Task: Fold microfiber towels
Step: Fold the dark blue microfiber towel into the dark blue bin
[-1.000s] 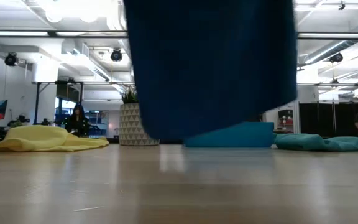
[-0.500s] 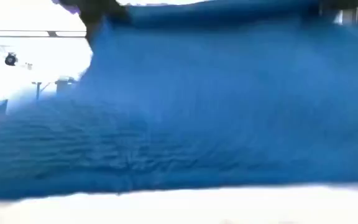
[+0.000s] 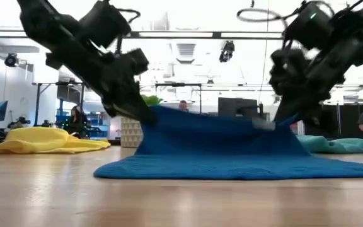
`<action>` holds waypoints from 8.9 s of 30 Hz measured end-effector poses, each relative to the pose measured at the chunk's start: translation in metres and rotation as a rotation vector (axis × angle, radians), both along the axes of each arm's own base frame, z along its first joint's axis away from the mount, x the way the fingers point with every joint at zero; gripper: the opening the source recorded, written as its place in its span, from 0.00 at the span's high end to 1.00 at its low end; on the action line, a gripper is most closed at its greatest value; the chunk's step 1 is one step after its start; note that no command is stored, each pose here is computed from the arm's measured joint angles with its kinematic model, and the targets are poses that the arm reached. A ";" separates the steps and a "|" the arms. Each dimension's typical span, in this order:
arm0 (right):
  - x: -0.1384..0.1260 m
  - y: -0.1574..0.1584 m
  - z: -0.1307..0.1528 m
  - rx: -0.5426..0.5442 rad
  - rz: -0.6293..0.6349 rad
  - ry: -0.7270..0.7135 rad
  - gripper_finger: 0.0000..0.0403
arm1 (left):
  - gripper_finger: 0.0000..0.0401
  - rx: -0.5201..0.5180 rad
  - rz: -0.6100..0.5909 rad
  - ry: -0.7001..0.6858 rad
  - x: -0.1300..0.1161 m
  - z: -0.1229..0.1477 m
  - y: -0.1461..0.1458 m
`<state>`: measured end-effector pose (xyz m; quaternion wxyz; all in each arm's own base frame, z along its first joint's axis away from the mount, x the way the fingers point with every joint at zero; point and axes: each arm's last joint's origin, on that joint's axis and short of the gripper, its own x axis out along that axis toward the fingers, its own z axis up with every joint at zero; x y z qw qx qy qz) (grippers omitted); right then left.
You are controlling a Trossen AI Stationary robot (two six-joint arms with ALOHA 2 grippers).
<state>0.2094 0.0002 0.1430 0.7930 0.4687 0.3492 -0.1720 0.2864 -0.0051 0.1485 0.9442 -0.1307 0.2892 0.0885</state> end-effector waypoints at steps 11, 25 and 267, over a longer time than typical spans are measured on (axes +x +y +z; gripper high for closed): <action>0.014 -0.047 -0.009 0.044 -0.178 0.054 0.95 | 1.00 -0.031 0.118 0.014 0.013 -0.025 0.026; 0.005 -0.074 0.007 0.091 -0.374 -0.029 0.54 | 0.76 -0.027 0.315 0.019 -0.001 -0.017 0.070; 0.066 0.044 0.027 -0.279 0.452 0.163 0.77 | 0.98 -0.055 -0.192 0.322 -0.019 -0.001 -0.015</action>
